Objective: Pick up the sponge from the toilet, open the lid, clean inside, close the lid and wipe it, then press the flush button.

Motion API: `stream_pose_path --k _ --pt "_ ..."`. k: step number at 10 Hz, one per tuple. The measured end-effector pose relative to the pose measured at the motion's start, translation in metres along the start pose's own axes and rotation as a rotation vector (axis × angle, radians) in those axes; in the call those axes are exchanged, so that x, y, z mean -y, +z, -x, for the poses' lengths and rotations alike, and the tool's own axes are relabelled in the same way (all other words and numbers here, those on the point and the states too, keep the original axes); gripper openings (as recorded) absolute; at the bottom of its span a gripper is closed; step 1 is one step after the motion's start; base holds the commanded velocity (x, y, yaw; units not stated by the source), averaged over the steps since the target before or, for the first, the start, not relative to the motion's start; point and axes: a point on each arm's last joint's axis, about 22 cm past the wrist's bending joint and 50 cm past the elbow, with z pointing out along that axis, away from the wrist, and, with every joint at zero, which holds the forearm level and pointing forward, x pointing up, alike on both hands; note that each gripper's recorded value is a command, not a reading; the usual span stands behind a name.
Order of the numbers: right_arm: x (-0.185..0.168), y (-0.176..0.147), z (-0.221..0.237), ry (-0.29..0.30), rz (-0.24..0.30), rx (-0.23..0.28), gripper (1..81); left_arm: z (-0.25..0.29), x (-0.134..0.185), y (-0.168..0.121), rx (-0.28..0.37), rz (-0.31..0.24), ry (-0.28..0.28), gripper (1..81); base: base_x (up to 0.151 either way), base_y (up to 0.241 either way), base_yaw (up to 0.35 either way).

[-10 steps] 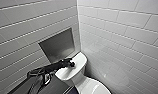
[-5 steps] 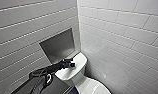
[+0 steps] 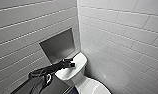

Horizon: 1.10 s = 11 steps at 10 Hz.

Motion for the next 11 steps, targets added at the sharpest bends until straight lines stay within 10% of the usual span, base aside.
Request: stream_pose_path --k 7,11 --pt "-0.002 -0.001 -0.001 0.0 0.005 0.003 1.0 0.012 -0.038 -0.035 0.067 0.178 -0.016 1.0 0.0 0.0 0.0" --pt "-0.002 -0.001 -0.002 0.0 0.005 0.003 1.0 -0.016 -0.002 -0.09 0.03 0.204 -0.055 1.0 0.0 0.0 0.0"
